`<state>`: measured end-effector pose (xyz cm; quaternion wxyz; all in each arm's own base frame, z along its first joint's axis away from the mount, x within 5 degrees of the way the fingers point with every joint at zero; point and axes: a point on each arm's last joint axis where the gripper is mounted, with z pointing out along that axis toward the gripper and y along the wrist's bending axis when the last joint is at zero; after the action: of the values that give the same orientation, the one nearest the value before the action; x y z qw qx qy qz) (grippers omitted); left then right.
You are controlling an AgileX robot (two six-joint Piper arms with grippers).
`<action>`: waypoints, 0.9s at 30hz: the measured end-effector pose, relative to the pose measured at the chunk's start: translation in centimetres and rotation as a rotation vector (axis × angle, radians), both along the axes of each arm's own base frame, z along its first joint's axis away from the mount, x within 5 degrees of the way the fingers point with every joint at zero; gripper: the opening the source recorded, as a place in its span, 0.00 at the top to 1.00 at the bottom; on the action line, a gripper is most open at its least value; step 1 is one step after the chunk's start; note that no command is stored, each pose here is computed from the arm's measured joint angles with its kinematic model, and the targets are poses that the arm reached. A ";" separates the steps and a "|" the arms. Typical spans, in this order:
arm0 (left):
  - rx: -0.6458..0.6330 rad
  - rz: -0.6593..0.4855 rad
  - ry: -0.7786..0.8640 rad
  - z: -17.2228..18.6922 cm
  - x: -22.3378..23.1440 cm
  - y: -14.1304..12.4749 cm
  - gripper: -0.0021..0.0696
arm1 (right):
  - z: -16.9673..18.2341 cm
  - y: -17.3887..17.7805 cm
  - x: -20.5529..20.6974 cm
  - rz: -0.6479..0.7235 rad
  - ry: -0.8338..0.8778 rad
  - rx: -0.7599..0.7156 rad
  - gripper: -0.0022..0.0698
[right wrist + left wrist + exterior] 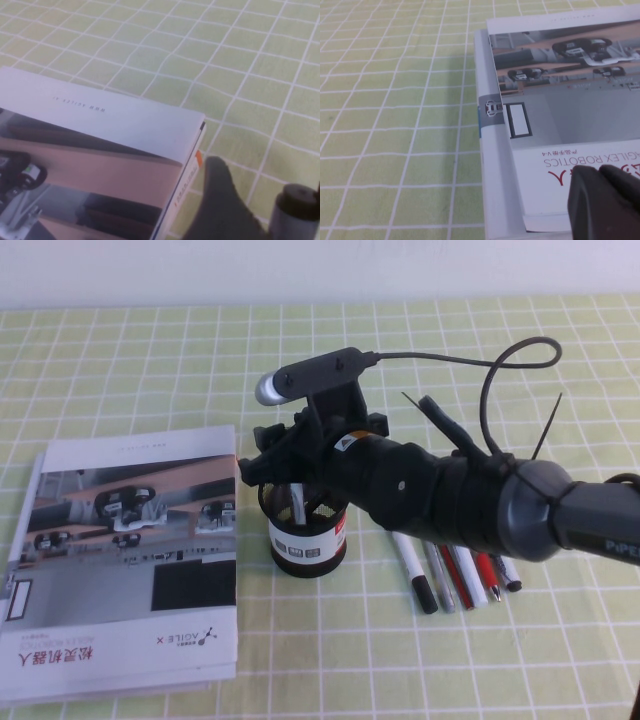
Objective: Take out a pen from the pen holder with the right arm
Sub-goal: 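Take a marker out of the pen holder and lay it on the table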
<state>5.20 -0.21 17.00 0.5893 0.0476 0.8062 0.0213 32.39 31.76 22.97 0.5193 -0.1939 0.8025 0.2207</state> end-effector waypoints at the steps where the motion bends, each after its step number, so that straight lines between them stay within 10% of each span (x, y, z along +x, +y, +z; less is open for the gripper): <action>1: 0.000 0.000 0.000 0.0 0.0 0.0 0.98 | -0.1 0.1 0.1 0.001 0.001 0.000 0.49; 27: 0.000 0.000 0.000 0.0 0.0 0.0 0.98 | -0.8 0.5 0.4 0.020 -0.002 -0.036 0.83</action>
<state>5.20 -0.21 17.00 0.5893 0.0476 0.8062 0.0213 32.79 32.30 22.18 0.5140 -0.2115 0.8040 0.2112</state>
